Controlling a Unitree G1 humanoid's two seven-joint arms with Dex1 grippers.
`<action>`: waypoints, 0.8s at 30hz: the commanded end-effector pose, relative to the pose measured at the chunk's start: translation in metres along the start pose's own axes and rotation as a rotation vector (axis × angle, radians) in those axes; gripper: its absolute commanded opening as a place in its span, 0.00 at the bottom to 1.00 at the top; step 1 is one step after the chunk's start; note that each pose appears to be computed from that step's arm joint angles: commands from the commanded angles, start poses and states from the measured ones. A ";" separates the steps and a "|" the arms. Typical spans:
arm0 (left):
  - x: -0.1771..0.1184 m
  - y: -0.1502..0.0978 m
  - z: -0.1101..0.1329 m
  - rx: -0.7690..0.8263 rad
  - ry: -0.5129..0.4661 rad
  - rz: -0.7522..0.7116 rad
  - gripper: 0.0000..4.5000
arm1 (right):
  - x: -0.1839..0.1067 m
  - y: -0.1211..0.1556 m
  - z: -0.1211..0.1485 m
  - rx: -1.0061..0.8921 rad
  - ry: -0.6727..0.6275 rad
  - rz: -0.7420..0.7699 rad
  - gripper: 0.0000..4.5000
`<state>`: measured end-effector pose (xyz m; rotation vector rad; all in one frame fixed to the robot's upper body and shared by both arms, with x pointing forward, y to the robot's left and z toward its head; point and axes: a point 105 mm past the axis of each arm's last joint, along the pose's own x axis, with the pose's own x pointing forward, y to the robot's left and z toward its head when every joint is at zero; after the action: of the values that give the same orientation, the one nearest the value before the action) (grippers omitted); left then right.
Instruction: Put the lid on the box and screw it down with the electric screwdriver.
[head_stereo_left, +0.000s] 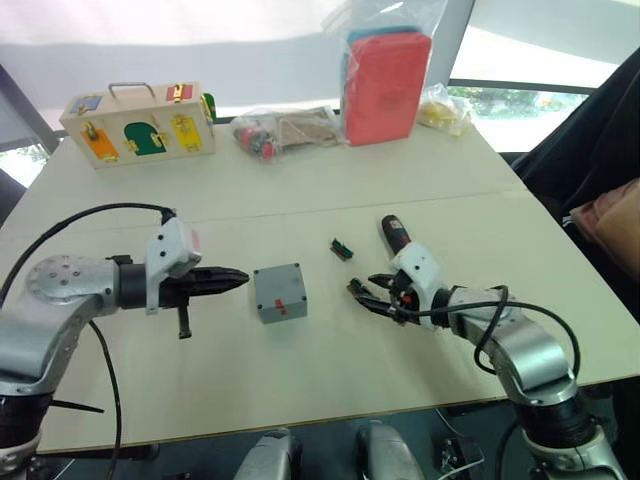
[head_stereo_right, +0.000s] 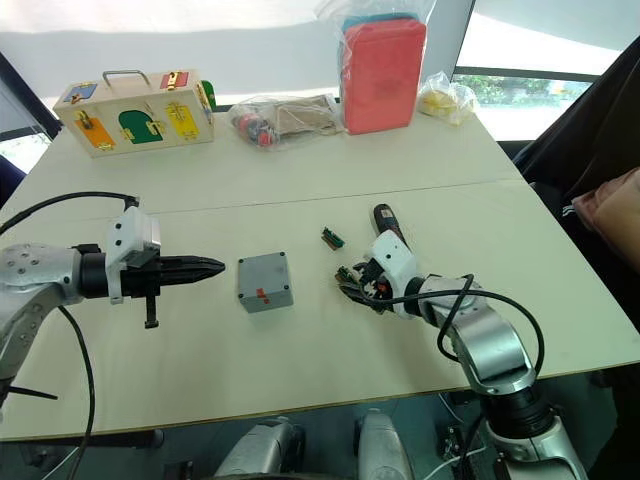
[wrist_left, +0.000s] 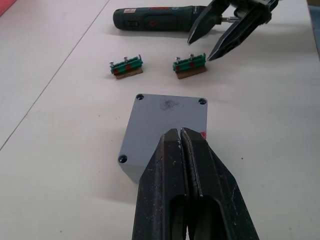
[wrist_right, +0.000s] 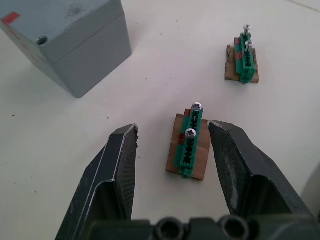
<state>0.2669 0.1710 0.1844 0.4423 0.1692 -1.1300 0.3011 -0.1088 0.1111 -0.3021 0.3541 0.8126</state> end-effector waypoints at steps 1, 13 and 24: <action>0.000 -0.002 0.010 0.032 -0.019 -0.009 0.00 | 0.002 -0.006 0.008 -0.013 -0.039 -0.054 0.52; -0.001 -0.001 0.010 0.039 -0.018 -0.006 0.00 | 0.008 -0.004 0.006 -0.005 -0.049 -0.035 0.52; 0.000 0.000 0.010 0.041 -0.018 0.007 0.00 | 0.011 -0.005 0.003 -0.003 -0.039 -0.033 0.11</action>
<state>0.2670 0.1695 0.1838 0.4343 0.1693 -1.1303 0.3103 -0.1093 0.0987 -0.2932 0.3591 0.7705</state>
